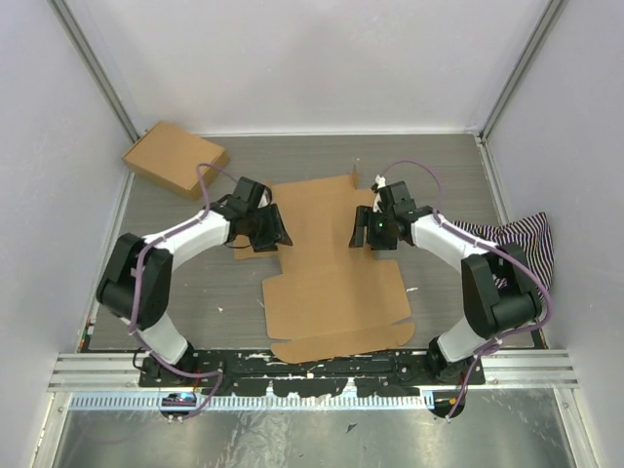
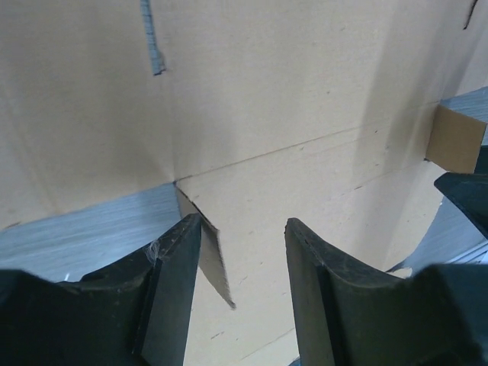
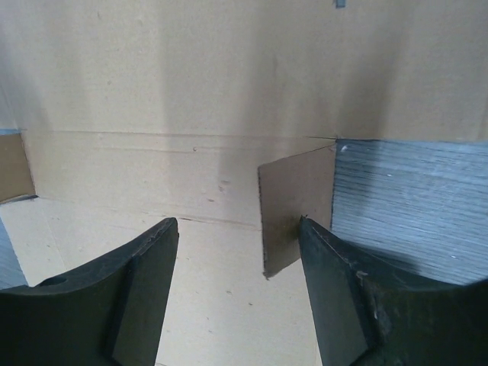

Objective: Fold the paper box

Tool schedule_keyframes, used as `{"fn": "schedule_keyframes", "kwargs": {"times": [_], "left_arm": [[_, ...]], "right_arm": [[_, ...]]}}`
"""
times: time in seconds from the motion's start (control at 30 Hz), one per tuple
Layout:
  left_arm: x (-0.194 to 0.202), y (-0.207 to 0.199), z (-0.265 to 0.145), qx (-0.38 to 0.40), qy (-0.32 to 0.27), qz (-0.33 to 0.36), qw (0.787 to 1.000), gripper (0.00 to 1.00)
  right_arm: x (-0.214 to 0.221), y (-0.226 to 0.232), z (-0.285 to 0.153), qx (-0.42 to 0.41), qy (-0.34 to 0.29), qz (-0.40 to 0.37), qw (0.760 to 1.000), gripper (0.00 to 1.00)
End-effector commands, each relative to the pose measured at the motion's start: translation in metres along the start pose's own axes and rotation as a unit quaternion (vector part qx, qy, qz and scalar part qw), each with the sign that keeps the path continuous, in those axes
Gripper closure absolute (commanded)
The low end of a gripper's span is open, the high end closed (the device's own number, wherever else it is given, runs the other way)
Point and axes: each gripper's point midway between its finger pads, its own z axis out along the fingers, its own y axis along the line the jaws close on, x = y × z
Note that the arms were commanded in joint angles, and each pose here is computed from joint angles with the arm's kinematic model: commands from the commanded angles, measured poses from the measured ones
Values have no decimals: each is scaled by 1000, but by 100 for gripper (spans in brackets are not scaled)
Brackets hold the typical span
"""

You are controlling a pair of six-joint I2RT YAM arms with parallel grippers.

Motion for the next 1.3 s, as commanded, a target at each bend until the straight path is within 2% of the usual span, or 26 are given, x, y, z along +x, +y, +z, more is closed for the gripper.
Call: {"fn": "schedule_keyframes", "kwargs": {"times": [0.0, 0.33, 0.53, 0.7, 0.9, 1.03, 1.13, 1.27], "left_arm": [[6, -15, 21, 7, 17, 8, 1000, 45], [18, -27, 51, 1, 44, 21, 999, 45], [29, -8, 67, -36, 67, 24, 997, 46], [24, -6, 59, -58, 69, 43, 995, 46], [-47, -27, 11, -88, -21, 86, 992, 44], [-110, -31, -17, -106, -73, 81, 988, 44], [-151, -20, -29, -144, -110, 78, 980, 44], [-183, 3, -24, -191, -114, 68, 973, 44]], "right_arm": [[-9, 15, 5, -22, -15, -6, 1000, 31], [9, 26, 26, -14, 13, -20, 1000, 31], [26, 22, 43, 4, 42, -21, 999, 31], [10, 27, 35, 8, 23, -25, 999, 31], [-55, 28, -8, 59, -55, -49, 996, 30], [-101, 10, -41, 71, -105, -21, 992, 29], [-124, -10, -67, 81, -139, 5, 987, 29], [-131, -18, -86, 87, -156, 7, 984, 29]]}}
